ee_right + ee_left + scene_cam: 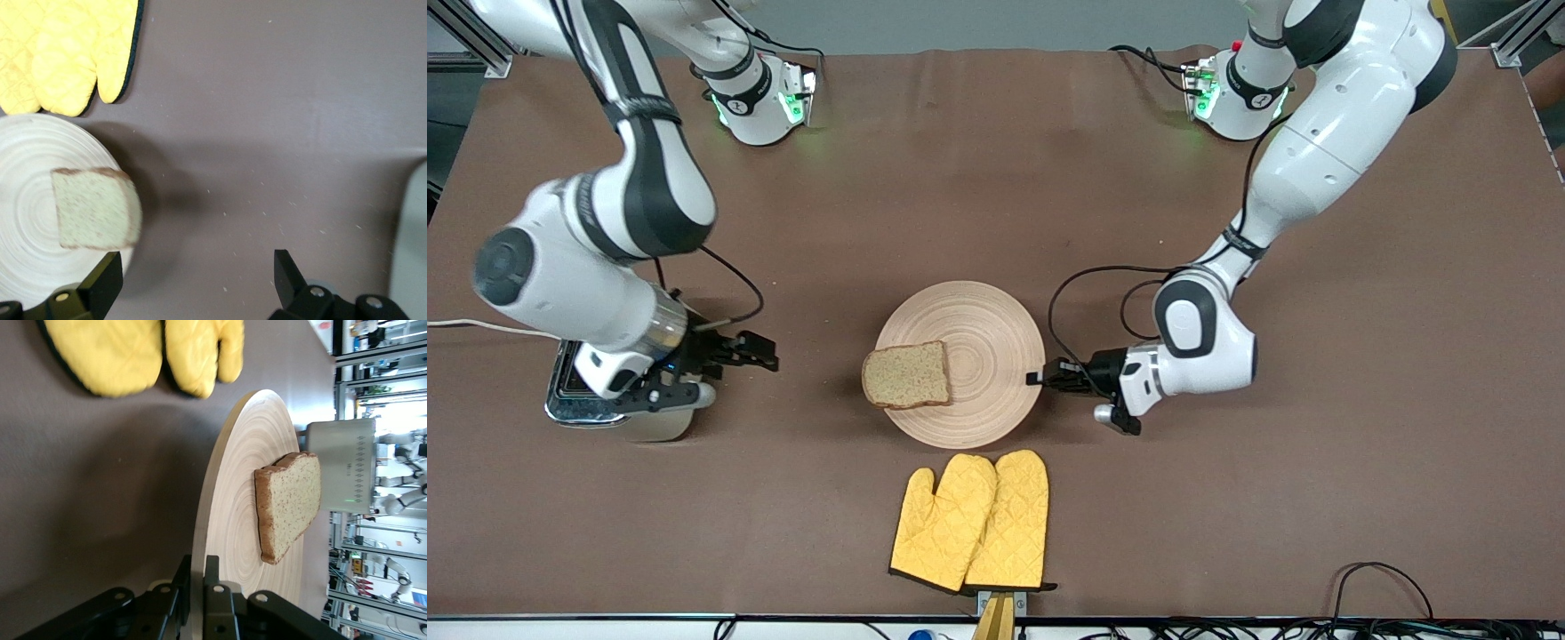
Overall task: Move plate and put bread in toaster
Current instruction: 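Slide the plate further with the left gripper while the right gripper reaches the bread, then grasp the bread slice with the right gripper while the left gripper releases the plate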
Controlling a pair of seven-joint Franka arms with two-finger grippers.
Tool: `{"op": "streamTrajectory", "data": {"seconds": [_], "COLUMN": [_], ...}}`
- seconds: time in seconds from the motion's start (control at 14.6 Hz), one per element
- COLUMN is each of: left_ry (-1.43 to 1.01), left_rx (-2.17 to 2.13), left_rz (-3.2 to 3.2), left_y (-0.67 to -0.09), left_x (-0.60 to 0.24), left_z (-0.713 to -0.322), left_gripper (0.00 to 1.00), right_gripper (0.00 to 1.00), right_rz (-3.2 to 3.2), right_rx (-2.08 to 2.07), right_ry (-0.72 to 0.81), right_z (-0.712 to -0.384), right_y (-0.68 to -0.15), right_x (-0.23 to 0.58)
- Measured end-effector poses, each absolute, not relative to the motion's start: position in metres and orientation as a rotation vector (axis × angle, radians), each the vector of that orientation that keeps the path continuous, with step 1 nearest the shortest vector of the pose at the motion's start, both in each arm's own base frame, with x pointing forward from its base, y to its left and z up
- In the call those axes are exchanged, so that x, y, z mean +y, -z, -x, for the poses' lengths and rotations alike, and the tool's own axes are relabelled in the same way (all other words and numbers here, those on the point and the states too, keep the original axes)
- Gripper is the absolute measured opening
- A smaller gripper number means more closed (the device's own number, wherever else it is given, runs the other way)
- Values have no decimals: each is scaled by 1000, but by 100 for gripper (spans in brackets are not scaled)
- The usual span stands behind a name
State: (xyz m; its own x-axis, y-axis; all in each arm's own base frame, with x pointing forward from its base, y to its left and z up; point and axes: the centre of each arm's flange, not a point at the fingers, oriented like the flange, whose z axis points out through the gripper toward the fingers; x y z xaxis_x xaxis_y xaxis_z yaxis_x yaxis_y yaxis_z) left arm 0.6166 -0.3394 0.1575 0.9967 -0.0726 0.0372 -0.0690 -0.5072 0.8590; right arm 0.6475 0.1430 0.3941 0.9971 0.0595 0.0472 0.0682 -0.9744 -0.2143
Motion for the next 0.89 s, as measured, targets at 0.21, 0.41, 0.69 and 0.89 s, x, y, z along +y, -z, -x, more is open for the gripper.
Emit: {"op": "streamTrajectory", "data": {"seconds": [0.21, 0.41, 0.69, 0.89], "left_ry": [1, -6, -72, -109], "left_rx": [-92, -72, 10, 93], "left_rz": [-2114, -2105, -2099, -2087], "left_y": [-130, -131, -154, -208], "left_x": [-342, -340, -299, -245], "left_z": [-608, -611, -642, -674], "left_gripper": [10, 19, 58, 87], "right_gripper": [100, 100, 100, 96], "right_rz": [2890, 2891, 2844, 2850], "right_rx": [-63, -57, 27, 32], "right_ry": [93, 107, 71, 75], "right_z": [-642, -627, -612, -609], "right_y": [-344, -294, -233, -214], "right_x": [168, 192, 226, 234]}}
